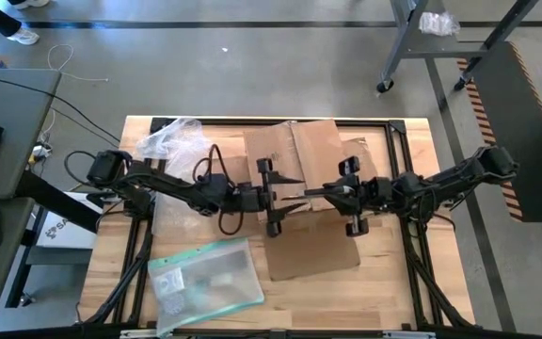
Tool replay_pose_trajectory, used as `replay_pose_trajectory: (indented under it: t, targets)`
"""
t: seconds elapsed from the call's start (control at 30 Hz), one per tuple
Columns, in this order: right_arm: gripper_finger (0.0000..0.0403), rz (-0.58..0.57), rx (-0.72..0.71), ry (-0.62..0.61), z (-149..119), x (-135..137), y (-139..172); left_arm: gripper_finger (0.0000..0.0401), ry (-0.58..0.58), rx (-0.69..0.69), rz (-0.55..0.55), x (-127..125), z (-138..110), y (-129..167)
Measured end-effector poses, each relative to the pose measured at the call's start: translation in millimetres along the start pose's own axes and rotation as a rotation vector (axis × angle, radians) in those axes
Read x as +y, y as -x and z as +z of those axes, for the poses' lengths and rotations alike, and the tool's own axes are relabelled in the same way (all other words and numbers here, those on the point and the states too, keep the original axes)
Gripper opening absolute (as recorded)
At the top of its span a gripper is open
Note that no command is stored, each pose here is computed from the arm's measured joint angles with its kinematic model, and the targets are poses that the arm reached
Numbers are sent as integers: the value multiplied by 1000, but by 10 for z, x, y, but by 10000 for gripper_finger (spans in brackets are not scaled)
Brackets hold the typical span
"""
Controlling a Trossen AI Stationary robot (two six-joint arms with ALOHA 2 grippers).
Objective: Unpack boxes
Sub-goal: Break down cardboard box until it is fully flat
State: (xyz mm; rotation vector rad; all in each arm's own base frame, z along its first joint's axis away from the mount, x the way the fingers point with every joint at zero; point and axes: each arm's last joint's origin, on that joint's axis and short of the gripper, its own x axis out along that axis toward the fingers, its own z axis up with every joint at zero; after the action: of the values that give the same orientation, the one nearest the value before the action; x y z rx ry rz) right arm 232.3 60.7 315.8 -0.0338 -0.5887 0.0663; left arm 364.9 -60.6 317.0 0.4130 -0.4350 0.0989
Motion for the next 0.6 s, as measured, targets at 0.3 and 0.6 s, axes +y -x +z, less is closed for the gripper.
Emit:
replay_pose_trajectory:
  t: [0.3, 0.6]
  targets:
    - [69, -11, 5, 0, -15, -29, -6, 208, 48, -31, -12, 6, 23, 0]
    - [69, -11, 7, 1, -17, -29, -6, 118, 99, -17, -2, 51, -10, -9]
